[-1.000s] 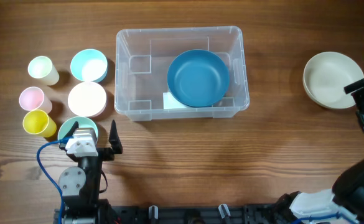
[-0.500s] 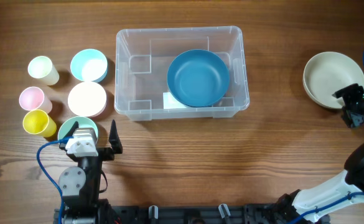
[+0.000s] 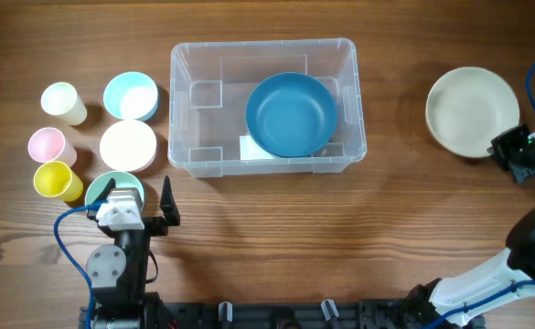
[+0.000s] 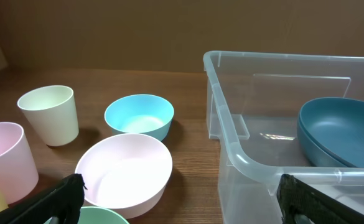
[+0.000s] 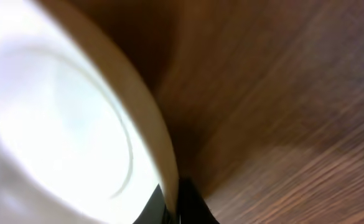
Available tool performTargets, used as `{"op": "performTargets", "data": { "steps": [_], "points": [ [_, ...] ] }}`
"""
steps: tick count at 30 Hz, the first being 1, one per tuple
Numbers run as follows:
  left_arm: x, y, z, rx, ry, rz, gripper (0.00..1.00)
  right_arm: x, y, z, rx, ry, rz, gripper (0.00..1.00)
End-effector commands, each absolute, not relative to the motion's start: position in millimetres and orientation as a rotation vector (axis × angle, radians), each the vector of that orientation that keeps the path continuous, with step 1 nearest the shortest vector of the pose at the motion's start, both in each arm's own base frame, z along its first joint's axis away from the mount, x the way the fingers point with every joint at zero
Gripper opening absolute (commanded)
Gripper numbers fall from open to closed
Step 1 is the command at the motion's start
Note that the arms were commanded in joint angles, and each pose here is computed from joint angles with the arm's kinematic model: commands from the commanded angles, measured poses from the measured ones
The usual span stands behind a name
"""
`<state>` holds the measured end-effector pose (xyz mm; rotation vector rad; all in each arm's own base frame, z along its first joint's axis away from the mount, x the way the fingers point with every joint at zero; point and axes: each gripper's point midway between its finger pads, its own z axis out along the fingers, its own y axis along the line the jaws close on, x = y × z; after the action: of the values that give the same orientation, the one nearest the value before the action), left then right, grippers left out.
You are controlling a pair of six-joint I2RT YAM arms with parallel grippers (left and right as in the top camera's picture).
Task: Pack container
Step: 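Carry the cream plate over and lay it on the blue plates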
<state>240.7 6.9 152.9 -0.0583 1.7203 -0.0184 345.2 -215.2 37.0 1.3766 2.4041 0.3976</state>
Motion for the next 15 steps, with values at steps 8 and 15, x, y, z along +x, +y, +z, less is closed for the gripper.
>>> {"op": "performTargets", "data": {
  "steps": [8,15],
  "points": [
    [240.8,5.3,152.5,-0.034,1.716,-0.011,1.00,396.4,-30.3,345.4,0.303,2.095,0.389,0.04],
    [240.8,5.3,152.5,-0.034,1.716,-0.011,1.00,406.8,116.6,305.4,0.034,2.212,0.184,0.04]
  ]
}}
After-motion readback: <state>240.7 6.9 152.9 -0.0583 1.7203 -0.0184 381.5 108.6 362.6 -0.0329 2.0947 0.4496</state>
